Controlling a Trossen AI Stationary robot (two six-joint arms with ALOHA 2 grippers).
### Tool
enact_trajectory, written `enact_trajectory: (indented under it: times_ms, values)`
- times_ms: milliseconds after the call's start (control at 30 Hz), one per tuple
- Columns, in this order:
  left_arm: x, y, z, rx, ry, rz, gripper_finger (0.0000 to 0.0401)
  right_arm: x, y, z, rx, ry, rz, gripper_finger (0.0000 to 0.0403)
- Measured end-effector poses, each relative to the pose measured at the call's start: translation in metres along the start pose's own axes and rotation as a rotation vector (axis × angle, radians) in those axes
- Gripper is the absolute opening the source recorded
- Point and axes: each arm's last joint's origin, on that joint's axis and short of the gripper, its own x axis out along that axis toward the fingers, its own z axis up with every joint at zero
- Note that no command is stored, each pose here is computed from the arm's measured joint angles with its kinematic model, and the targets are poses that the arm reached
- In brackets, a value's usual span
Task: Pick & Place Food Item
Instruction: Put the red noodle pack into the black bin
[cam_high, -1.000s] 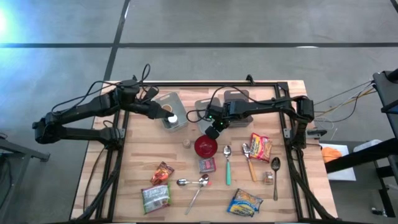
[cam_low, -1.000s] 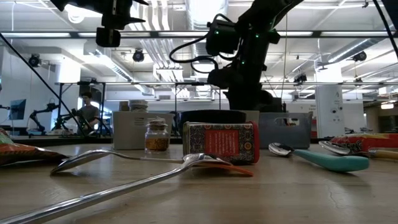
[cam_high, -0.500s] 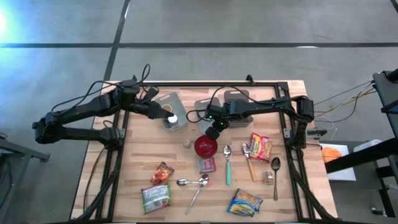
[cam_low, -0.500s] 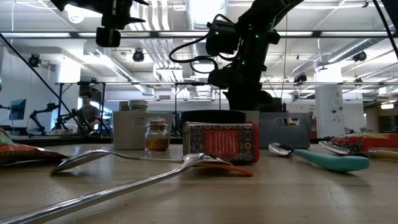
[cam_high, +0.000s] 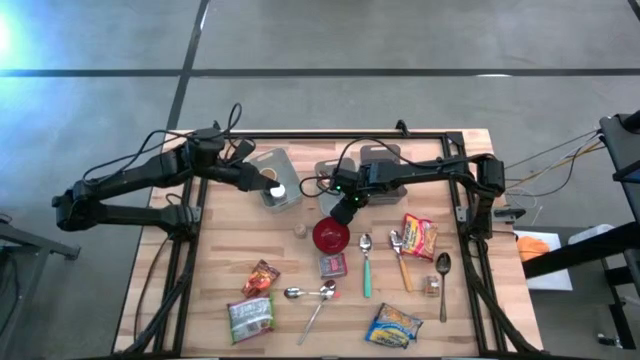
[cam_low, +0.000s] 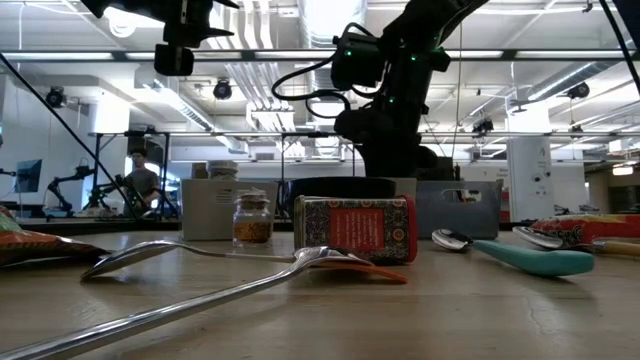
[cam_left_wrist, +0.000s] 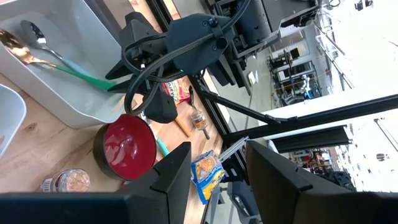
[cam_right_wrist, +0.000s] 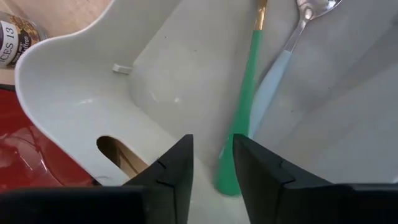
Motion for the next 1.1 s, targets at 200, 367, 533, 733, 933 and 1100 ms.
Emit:
enact_trajectory:
  times_ms: [200,367,533,733,933,1100]
  values:
    - [0.0,0.0,0.0,0.0,0.0,0.0,0.0157,0.0,0.0,0.0,-0.001,-0.003,-0.001,0.015]
    - [0.0,0.0,0.0,0.0,0.0,0.0,0.0157,-0.002,0.001,0.002,-0.001,-0.01,0.004,0.0171]
    - [0.0,0.0,0.0,0.0,0.0,0.0,0.0157,-0.015,0.005,0.008,-0.004,-0.034,0.019,0.0176]
    - [0.0,0.0,0.0,0.0,0.001,0.0,0.0157,-0.041,0.006,0.011,-0.018,-0.047,0.018,0.0176]
    - [0.0,0.0,0.0,0.0,0.002,0.003,0.0157,-0.075,0.0,-0.001,-0.024,0.009,-0.017,0.0176]
    - [0.0,0.0,0.0,0.017,0.003,0.003,0.0157,-0.1,-0.007,-0.03,-0.059,0.128,-0.082,0.0176]
